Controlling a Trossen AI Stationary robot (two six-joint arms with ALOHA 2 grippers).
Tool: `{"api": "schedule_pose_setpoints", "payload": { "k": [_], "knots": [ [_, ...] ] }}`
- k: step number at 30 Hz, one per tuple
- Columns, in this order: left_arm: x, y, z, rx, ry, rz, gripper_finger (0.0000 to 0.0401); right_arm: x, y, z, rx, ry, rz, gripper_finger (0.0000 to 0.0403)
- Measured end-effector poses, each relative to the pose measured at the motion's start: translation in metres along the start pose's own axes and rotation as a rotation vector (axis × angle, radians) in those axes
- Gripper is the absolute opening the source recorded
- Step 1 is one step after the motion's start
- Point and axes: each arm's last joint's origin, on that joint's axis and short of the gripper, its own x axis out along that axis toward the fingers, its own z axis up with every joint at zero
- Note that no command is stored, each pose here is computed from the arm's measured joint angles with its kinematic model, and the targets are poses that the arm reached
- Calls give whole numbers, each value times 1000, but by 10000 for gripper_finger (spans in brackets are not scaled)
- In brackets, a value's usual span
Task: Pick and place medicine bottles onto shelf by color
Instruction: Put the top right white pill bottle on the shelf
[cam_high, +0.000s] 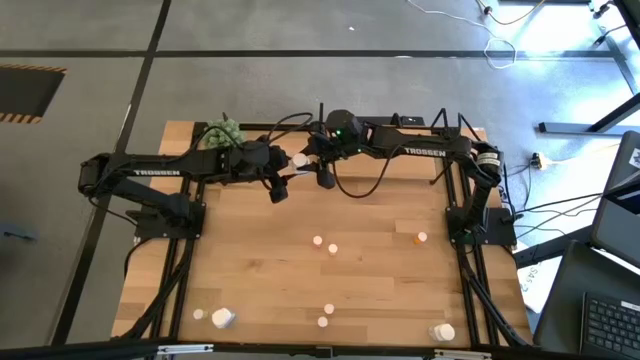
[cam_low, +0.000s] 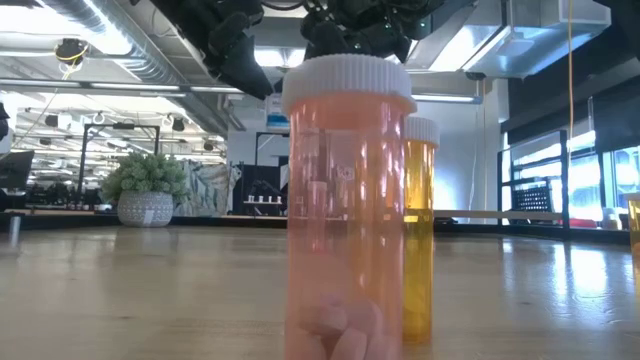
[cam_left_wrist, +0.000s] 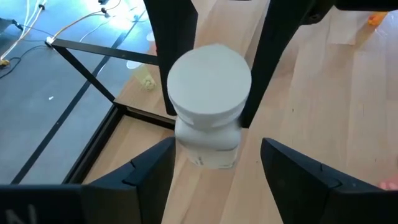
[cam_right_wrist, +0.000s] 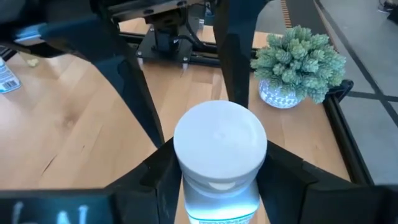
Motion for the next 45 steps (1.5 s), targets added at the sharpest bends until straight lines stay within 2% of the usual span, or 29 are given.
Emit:
{"api": "schedule_pose_setpoints", "payload": {
  "k": [14,20,30,35,41,45],
  "knots": [
    [0,0,0,0,-1,1,230,-1,-1,-4,47,32,4,173],
    [0,0,0,0,-1,1,230,-2,-2,-4,127,46,-34,173],
    [0,0,0,-1,-2,1,230,-18,2,9,126,10,-16,173],
    [0,0,0,-1,-2,2,230,-20,2,5,132,46,-13,173],
    [0,0,0,-1,-2,1,230,-42,3,10,116,84,-18,173],
    [0,0,0,-1,-1,1,230,-67,4,19,99,90,-72,173]
  ]
}}
